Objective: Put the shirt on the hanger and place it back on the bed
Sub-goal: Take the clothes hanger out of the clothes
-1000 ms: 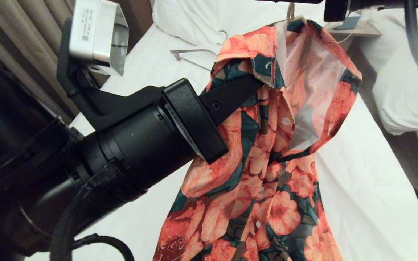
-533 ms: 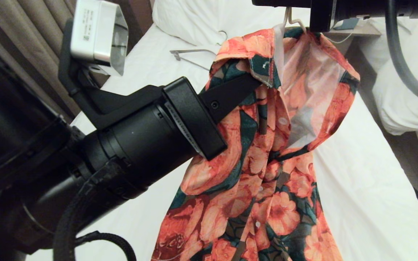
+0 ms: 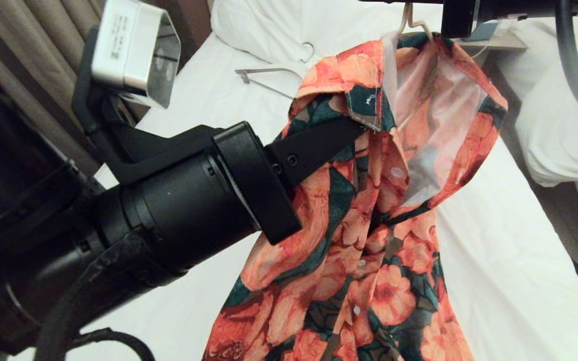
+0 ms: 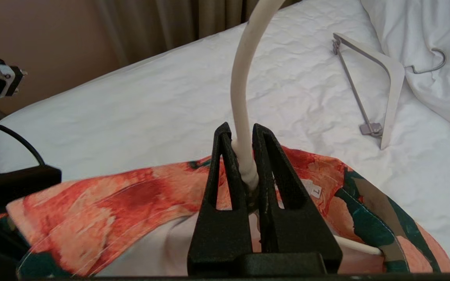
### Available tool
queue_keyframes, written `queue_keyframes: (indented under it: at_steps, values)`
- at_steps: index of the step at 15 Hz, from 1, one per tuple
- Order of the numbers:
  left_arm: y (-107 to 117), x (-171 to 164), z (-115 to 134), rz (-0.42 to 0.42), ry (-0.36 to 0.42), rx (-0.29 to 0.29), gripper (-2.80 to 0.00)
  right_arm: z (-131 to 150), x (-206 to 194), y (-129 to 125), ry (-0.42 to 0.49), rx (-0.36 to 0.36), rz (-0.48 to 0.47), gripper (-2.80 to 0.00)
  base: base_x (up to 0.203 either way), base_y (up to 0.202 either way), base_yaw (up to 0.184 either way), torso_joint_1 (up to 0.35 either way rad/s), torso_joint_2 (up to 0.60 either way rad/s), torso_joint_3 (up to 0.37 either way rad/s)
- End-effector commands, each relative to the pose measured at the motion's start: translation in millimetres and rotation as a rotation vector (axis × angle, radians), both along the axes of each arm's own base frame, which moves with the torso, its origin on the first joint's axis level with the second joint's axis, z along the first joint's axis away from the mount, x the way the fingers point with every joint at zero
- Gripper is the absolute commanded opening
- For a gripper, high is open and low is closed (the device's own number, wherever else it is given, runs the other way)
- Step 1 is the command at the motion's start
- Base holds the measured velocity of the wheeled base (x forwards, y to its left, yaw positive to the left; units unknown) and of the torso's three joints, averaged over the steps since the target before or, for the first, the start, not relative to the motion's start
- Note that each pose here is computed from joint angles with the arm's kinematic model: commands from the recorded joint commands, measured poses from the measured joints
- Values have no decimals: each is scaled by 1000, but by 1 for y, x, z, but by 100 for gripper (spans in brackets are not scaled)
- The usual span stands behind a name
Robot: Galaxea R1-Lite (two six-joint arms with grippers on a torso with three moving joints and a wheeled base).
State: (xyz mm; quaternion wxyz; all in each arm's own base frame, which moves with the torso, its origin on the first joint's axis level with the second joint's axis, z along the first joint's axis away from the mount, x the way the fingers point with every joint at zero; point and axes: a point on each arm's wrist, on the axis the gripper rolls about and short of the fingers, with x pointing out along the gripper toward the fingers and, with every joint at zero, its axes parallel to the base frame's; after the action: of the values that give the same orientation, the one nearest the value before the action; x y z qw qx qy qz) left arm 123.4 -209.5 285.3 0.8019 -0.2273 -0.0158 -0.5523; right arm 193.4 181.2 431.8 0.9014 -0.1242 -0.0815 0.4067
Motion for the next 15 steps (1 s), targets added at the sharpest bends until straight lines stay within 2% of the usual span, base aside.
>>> queue_keyframes:
  at_steps: [1,9,10,15]
  values:
    - [8,-1,9,11,13,17,-280,3,-3,-2,-9,6,0,-280,0,0,0,0,0,0]
    - [13,5,8,39,31,51,-280,3,-3,-4,-12,10,-19,-280,0,0,0,0,0,0]
    - [13,6,8,43,32,53,0,3,-2,-4,-12,10,-20,-280,0,0,0,0,0,0]
    - [19,2,13,44,18,33,0,4,-1,-5,-14,11,-26,-280,0,0,0,0,0,0]
